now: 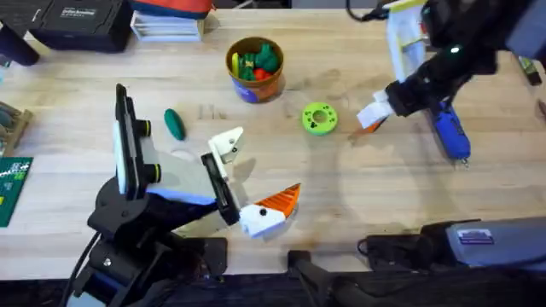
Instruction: Pick up the gripper from the table and insert it into the empty holder that is missing its gripper. Then pick up a screw, insert it into the mounting hole, and use the screwdriver to tighten it. Finally, clean up the table by picking up the vegetable and placing it into the bucket.
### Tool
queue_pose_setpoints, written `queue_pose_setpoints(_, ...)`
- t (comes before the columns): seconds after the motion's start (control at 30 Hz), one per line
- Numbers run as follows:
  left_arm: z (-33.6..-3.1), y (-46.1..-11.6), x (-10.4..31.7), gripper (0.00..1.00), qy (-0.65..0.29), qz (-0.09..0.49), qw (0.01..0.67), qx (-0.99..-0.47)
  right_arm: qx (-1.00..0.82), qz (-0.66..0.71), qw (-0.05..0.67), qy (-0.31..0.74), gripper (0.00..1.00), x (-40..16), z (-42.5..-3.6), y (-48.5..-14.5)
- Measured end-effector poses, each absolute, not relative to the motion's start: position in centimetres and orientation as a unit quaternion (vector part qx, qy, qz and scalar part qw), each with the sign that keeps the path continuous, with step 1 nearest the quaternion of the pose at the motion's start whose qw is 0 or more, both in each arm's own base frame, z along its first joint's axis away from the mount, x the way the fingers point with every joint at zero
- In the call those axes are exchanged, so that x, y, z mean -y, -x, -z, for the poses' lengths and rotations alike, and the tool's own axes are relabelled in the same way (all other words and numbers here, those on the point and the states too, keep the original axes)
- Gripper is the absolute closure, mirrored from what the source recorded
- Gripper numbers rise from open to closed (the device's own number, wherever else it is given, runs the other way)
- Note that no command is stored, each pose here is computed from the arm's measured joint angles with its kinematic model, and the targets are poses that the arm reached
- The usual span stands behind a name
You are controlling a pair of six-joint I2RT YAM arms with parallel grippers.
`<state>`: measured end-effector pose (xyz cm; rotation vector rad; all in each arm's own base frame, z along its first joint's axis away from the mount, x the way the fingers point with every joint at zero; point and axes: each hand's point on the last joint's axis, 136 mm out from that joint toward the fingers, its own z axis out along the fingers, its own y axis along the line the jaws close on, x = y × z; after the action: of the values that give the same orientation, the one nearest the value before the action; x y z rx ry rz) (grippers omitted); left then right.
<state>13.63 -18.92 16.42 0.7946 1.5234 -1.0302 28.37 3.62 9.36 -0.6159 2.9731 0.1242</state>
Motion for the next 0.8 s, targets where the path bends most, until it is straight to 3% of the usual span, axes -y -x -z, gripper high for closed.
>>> queue_pose_setpoints(0.2,-16.4,-13.6,18.9,0.015,-0.334,0.433,0.539,-0.641,-0.975,-0.044,0.028,0.215,0.444,-3.9,-7.7,-28.5)
queue_pose_setpoints(0.43,-16.4,-13.6,18.9,0.014,-0.334,0.433,0.539,-0.641,-0.974,-0.043,0.033,0.219,0.557,-3.9,-7.7,-28.7)
queue_pose_setpoints(0.8,-16.4,-13.6,18.9,0.014,-0.334,0.433,0.539,-0.641,-0.974,-0.042,0.044,0.219,0.583,-3.9,-8.8,-29.5)
